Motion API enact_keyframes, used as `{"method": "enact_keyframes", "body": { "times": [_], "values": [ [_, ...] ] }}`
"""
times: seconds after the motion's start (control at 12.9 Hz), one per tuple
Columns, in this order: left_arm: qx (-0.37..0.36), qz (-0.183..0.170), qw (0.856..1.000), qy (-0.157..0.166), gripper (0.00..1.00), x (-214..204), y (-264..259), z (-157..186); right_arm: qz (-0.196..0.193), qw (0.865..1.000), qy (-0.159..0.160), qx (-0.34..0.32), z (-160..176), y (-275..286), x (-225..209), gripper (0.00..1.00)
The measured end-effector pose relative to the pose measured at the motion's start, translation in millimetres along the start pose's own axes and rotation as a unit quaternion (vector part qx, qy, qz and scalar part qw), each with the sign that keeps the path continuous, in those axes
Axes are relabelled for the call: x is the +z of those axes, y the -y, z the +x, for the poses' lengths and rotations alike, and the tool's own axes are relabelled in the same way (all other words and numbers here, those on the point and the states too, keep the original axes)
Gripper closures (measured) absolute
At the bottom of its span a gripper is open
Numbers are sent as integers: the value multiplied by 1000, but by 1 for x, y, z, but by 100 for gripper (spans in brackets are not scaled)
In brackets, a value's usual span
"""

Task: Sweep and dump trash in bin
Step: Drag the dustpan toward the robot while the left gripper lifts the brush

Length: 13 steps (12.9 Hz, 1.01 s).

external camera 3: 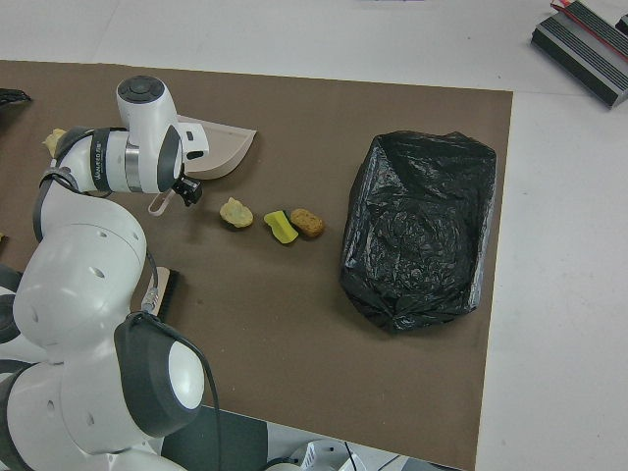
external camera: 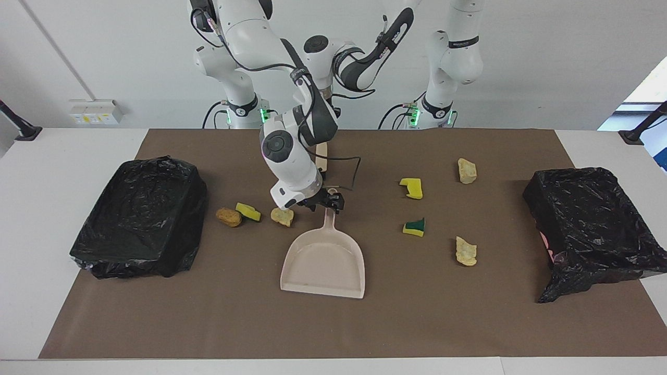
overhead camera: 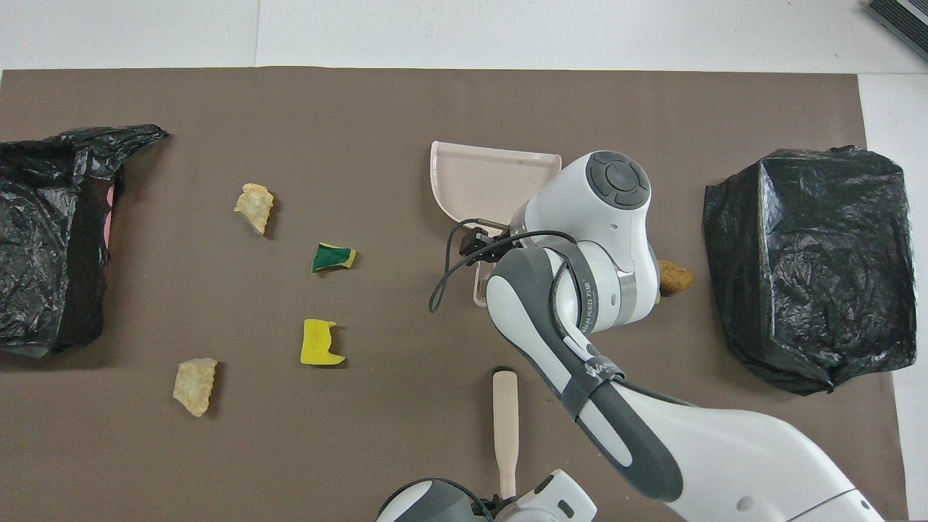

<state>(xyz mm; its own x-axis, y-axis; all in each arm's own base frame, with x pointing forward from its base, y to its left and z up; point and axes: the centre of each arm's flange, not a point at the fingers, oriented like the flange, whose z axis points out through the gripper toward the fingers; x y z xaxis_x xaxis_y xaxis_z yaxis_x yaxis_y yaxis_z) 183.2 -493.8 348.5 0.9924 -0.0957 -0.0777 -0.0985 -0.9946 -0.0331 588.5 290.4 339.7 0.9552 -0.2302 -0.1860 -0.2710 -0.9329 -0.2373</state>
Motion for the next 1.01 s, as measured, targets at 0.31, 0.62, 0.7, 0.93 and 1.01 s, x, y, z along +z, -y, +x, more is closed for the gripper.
{"method": "enact_keyframes", "body": {
  "times": [0.31, 0.62, 0.7, 0.93, 1.01],
  "values": [
    [-44, 45, 998, 27, 74, -45, 45, 29, 3, 1000, -2, -1, -1, 2, -4, 66],
    [-117, 86, 988, 49, 74, -79, 117, 78, 4, 999, -4, -54, 0, 1, -5, 66],
    [-134, 99, 984, 57, 74, -82, 135, 88, 4, 997, -5, -82, 1, 1, -5, 66],
    [-180, 148, 969, 77, 74, -82, 188, 113, 5, 985, -19, -173, 3, 2, -20, 67],
    [-194, 163, 964, 85, 74, -80, 204, 121, 0, 978, -25, -207, 3, 1, -30, 67]
  ]
}}
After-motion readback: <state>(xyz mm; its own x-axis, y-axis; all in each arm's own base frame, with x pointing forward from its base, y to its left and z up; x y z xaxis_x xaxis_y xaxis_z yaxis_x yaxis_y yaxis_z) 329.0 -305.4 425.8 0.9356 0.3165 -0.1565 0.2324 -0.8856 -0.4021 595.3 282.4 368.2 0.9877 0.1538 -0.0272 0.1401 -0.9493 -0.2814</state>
